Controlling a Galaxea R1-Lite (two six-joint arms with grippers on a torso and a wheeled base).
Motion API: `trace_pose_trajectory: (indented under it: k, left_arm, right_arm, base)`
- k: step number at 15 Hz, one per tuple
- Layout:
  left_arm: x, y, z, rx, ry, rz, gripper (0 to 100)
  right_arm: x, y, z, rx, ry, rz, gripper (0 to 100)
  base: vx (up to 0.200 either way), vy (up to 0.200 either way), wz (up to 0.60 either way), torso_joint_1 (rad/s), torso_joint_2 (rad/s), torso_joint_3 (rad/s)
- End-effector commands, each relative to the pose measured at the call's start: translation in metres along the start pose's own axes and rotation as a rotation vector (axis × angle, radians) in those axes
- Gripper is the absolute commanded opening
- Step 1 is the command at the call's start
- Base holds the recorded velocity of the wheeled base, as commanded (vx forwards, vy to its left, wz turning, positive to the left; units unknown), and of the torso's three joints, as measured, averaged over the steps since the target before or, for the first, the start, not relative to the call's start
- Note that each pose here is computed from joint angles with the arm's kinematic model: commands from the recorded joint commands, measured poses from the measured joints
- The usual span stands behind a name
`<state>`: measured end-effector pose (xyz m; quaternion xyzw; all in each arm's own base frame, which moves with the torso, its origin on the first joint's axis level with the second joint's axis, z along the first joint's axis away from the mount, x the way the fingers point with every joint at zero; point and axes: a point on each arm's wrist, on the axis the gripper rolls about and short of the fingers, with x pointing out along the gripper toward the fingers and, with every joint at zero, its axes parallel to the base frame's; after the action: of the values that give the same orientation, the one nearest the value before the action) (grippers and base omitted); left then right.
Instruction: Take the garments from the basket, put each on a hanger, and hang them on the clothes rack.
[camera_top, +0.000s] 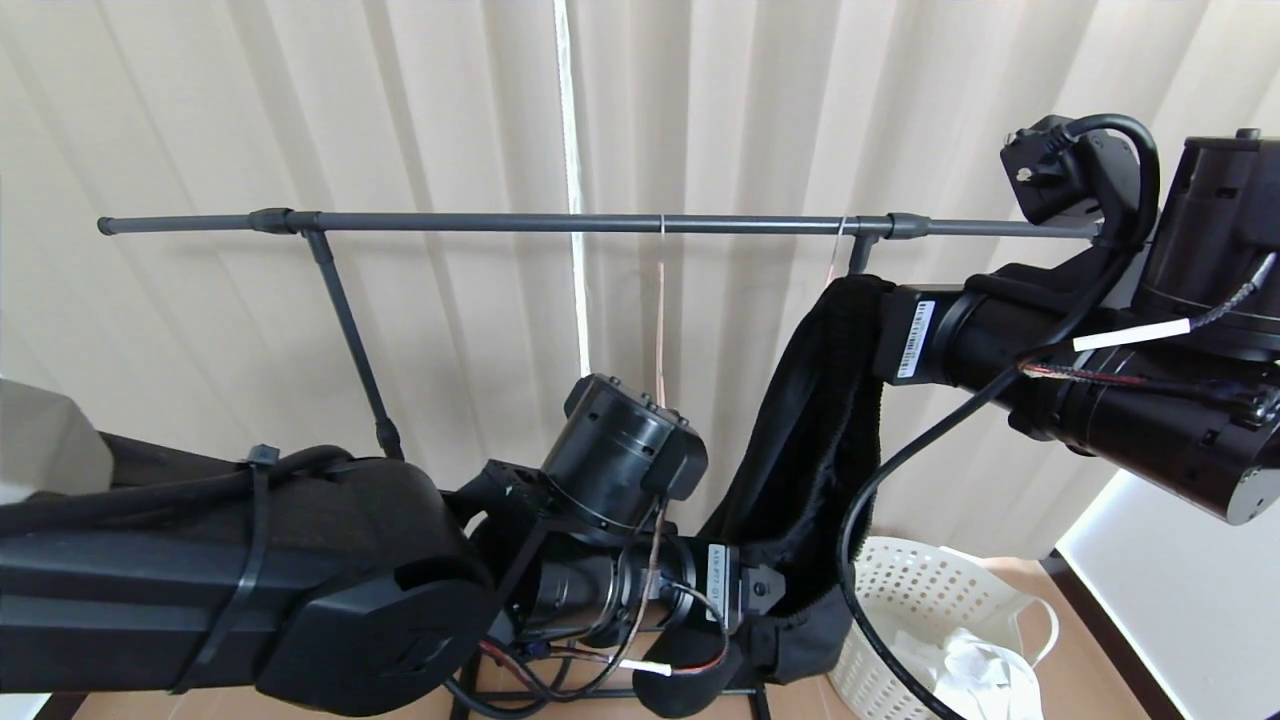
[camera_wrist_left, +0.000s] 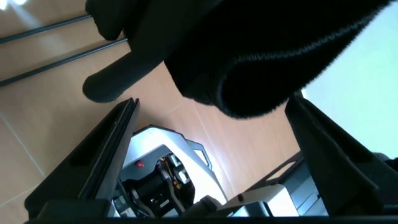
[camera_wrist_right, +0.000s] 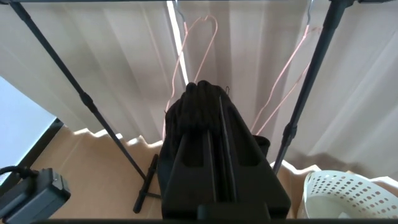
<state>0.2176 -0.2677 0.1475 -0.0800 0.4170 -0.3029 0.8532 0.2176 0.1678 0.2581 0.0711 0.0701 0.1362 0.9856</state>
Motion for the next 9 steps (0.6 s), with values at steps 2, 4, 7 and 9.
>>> trace_pose_trajectory:
  k: [2,4,7,9]
  left_arm:
    - [0.022,0.0,0.0,-0.031,-0.009,0.029,100]
    - [0.035,0.0,0.001,-0.045,-0.012,0.054,100]
    - [0.054,0.006,-0.006,-0.047,0.001,0.119,100]
    - [0.058,0.008,-0.01,-0.069,0.016,0.136,100]
  right_arm:
    - [-0.005,0.0,0.004,0.004,-0.018,-0.011,0]
    - [-0.01,0.005,0.005,0.006,-0.026,0.003,0]
    - [-0.012,0.004,0.008,0.008,-0.034,0.004,0]
    - [-0.012,0.004,0.008,0.008,-0.036,0.001,0]
  base:
    - [0.0,0.0,0.0,0.0,0.0,0.0]
    - [0.0,0.0,0.0,0.0,0.0,0.0]
    - [0.0,0.0,0.0,0.0,0.0,0.0]
    - [0.0,0.0,0.0,0.0,0.0,0.0]
